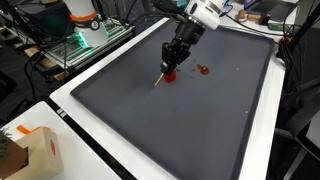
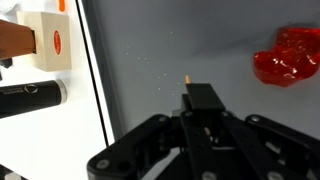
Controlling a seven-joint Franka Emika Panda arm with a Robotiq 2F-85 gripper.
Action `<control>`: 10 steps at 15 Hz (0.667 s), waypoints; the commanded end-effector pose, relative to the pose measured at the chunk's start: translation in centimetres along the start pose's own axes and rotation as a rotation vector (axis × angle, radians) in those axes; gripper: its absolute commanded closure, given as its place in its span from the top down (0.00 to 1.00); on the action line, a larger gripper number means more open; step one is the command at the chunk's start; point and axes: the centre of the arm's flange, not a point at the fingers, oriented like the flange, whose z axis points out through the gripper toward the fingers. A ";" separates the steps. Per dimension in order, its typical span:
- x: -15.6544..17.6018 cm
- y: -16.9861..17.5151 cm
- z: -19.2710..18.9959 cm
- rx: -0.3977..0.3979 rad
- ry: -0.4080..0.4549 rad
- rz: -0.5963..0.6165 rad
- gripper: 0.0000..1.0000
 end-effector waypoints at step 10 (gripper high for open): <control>0.8 -3.7 1.4 -0.112 0.011 -0.018 0.03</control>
